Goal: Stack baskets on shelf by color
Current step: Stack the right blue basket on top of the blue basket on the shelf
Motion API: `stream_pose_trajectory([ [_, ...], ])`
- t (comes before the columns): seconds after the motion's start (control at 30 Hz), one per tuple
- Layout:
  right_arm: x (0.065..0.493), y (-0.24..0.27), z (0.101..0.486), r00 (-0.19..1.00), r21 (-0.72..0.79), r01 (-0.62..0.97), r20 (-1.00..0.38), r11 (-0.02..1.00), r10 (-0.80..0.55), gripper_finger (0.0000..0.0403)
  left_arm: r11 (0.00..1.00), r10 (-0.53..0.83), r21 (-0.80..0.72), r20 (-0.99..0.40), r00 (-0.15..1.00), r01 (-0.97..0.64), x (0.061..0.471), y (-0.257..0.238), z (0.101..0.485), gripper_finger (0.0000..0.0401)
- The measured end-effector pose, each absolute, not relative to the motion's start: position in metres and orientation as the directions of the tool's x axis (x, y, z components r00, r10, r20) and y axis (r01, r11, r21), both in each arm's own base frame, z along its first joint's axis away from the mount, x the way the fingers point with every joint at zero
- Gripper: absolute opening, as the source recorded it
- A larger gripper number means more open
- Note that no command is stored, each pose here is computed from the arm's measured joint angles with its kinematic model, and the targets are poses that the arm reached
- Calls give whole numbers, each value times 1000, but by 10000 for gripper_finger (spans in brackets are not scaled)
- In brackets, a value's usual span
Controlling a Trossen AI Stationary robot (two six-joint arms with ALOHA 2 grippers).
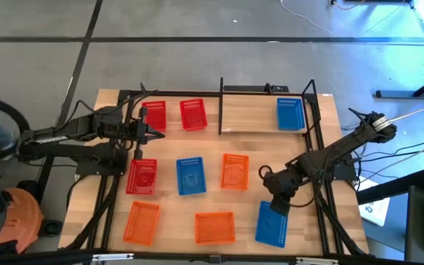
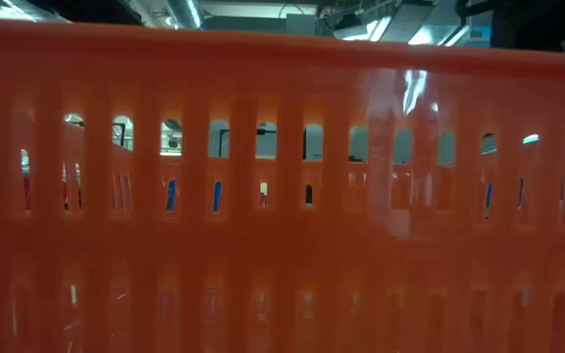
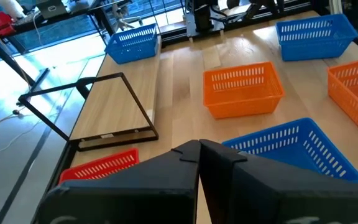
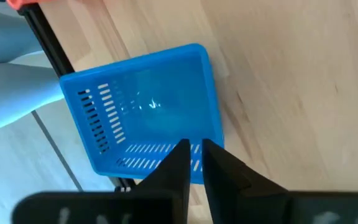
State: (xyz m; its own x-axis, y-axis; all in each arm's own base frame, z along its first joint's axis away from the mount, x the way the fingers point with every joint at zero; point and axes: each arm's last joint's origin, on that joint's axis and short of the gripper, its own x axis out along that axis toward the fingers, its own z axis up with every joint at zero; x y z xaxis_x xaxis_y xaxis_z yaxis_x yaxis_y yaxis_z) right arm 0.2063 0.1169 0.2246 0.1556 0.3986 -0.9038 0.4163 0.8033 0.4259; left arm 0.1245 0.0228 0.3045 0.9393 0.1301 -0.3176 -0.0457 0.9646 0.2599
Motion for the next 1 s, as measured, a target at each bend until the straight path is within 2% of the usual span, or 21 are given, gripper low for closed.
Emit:
stream_pose_trajectory([
  [0.13,207,116,224,157,419,412,-908,809,389,50,965,130,260,-317,939,-46,124,23,305,0],
  [0.3,207,115,223,179,381,413,-925,827,336,96,965,130,260,-318,939,-46,124,23,304,0],
  [0.43,210,117,219,184,363,345,-930,866,317,126,965,130,260,-317,939,-46,124,23,305,0],
  [0.63,215,128,214,188,404,263,-912,876,365,129,965,130,259,-318,939,-46,125,23,304,0],
  [1.0,223,134,190,109,329,226,-944,917,311,128,965,130,259,-318,939,-46,124,23,304,0],
])
